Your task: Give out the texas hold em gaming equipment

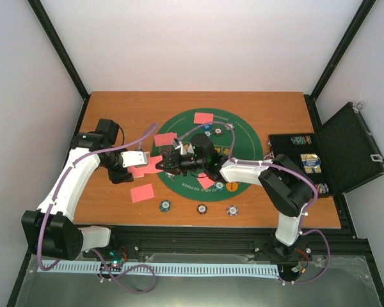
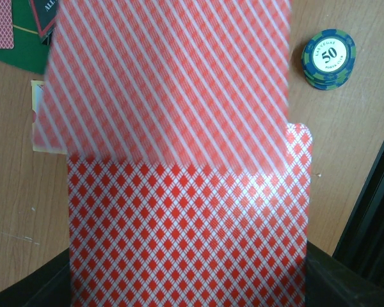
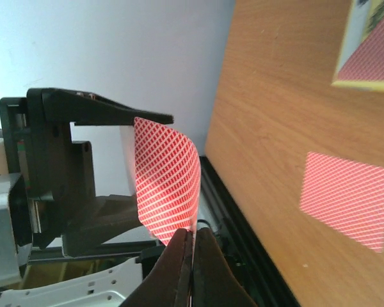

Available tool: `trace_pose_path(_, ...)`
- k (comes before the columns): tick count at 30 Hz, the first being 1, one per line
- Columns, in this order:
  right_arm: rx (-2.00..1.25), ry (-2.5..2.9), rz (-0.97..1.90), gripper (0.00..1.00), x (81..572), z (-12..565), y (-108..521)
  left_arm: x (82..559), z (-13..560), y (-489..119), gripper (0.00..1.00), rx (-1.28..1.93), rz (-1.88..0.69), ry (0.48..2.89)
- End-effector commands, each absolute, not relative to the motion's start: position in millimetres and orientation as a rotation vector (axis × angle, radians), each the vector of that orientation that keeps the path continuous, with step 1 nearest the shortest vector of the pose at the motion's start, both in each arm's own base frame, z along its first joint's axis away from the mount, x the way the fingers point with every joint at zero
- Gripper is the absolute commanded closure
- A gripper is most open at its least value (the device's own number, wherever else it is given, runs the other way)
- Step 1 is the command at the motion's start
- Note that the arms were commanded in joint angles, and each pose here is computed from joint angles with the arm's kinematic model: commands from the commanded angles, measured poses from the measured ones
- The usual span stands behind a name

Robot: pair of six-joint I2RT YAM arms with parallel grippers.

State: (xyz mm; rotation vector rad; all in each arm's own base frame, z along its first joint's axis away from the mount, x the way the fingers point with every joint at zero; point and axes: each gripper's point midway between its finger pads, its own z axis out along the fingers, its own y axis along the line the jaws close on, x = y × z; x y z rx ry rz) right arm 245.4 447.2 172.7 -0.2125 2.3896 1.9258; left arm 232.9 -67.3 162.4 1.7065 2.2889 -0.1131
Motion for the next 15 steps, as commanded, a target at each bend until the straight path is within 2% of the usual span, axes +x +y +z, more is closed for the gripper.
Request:
trace_pose_path(1, -0.237, 2.457, 1.737, 0.97, 263, 167, 417, 236, 172, -70, 0.9, 1.702, -0.098, 2.238)
trace_pose_path(4, -0.344, 2.53, 1.455, 0.97, 283, 163, 395, 235, 171, -69, 0.9, 1.705, -0.094, 2.248)
trace_pose_path(8, -0.594, 2.584, 0.787, 0.97, 319, 144, 350, 235, 169, -67, 0.9, 1.709, -0.082, 2.255)
trace_pose_path(15, -0.711, 2.478, -0.117, 0.97, 388, 137, 271, 237, 170, -68, 0.9, 1.693, -0.097, 2.27)
